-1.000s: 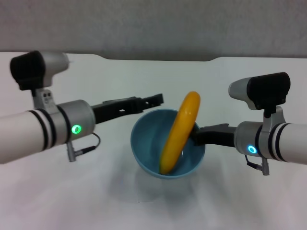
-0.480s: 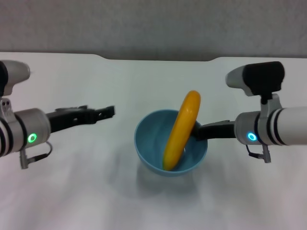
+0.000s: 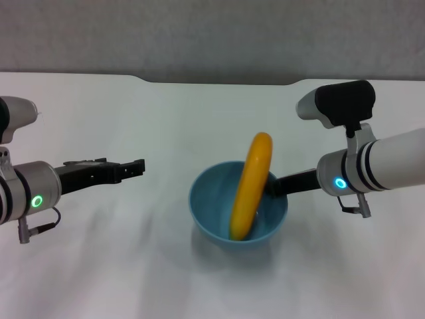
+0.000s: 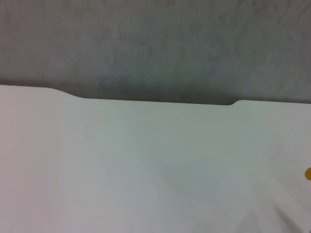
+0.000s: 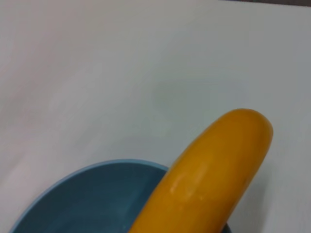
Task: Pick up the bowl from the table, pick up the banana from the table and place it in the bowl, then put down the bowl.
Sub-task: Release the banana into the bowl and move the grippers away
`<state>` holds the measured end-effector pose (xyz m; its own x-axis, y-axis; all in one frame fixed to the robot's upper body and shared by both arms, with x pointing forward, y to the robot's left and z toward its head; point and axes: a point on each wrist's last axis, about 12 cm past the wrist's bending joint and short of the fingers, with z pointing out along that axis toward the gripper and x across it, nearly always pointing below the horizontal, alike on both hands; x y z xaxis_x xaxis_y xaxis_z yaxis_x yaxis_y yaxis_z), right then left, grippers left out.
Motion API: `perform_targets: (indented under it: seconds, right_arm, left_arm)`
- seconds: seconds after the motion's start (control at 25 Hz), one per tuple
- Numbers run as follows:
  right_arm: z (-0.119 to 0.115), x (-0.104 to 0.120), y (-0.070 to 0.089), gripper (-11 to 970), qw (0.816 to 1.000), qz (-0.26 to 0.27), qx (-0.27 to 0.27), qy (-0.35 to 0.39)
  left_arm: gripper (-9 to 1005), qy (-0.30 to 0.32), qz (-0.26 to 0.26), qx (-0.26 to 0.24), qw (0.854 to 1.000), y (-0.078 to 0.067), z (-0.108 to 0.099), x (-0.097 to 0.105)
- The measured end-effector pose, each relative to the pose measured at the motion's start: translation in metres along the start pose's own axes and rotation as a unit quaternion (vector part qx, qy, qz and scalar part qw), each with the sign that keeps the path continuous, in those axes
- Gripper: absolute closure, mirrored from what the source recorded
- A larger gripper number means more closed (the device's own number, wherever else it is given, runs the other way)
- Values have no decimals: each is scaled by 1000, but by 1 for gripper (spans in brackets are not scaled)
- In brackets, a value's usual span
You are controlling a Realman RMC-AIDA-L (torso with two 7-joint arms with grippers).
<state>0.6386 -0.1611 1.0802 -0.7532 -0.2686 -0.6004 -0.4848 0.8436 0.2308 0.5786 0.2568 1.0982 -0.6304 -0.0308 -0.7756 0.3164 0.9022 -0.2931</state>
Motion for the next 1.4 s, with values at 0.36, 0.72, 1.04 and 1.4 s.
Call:
perform_targets:
  seconds: [0.36,0.72,1.04,1.4]
  right_arm:
    - [3,8,-6,908,1000,11,11,11]
    - [3,12,-11,907,1000,15,21,7]
    - [3,15,-15,799,999,19,26,3]
    - [-6,18,-5,626,1000,0,0,-31]
  left_arm:
    - [81,-1,-5,-10,1000,5,-2,5]
    - [82,-3,-3,-10,1000,4,-1,5]
    - [83,-5,-5,-10,1000,4,-2,5]
    - [84,-4,-10,-15,1000,8,-4,10]
